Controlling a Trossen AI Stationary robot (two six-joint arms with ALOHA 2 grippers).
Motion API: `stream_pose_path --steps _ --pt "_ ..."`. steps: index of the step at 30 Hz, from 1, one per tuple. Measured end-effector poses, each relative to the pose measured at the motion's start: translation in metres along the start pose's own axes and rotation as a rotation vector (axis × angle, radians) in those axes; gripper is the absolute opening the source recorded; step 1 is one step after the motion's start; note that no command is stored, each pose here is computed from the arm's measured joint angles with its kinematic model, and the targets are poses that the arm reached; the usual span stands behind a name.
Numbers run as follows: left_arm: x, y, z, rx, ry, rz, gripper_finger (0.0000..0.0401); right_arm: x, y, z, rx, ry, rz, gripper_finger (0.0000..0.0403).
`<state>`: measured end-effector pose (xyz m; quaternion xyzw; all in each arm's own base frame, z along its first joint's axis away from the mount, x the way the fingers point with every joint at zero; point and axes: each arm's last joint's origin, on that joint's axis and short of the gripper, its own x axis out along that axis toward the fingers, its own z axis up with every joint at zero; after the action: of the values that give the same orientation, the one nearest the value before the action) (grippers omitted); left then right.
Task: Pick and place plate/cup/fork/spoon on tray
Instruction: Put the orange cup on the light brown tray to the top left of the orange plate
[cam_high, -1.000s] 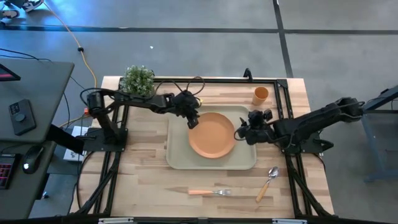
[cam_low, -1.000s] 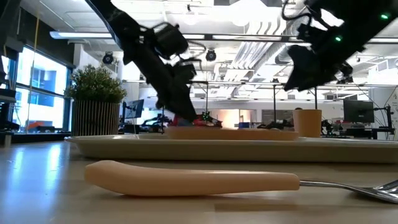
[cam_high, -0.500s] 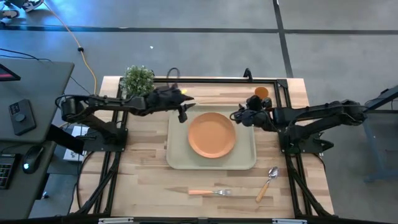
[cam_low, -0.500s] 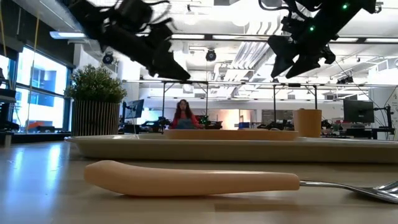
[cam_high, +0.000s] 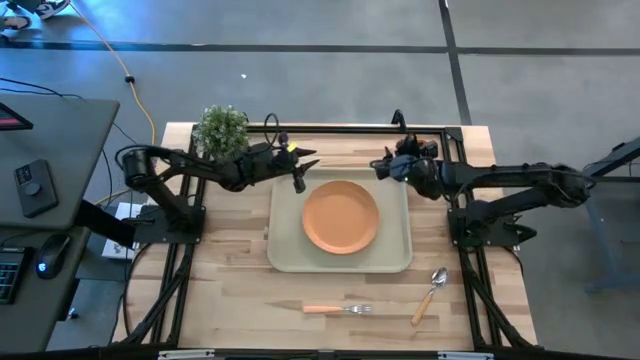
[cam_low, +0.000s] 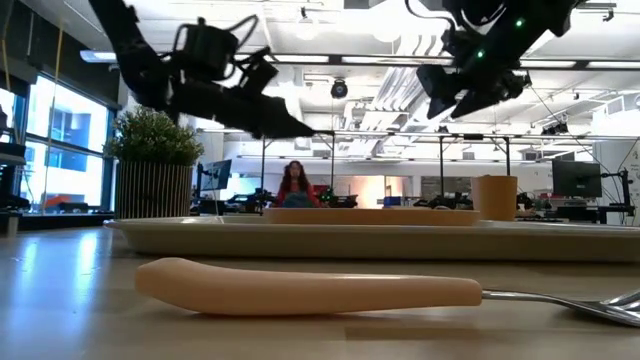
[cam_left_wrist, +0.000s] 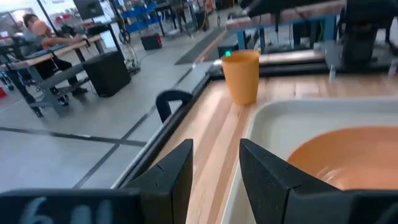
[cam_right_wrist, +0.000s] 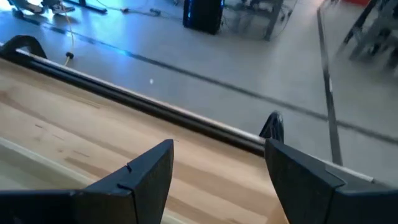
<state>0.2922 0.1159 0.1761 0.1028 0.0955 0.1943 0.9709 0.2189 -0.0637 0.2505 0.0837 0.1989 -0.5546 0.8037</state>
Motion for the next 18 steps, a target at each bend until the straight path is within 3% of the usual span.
stream_pose_path --steps 4,8,18 --pt "0.013 -0.001 0.002 0.002 -0.007 -0.007 0.0122 0.009 -0.007 -0.001 0.012 0.076 0.030 0.0230" --pt "0.019 -0.002 0.006 0.025 -0.036 -0.083 0.0122 0.015 -0.012 0.000 -0.015 0.110 0.040 0.0208" --pt "0.019 -0.002 0.001 0.028 0.019 -0.109 0.0122 0.032 -0.044 -0.002 0.036 0.235 -0.130 0.0179"
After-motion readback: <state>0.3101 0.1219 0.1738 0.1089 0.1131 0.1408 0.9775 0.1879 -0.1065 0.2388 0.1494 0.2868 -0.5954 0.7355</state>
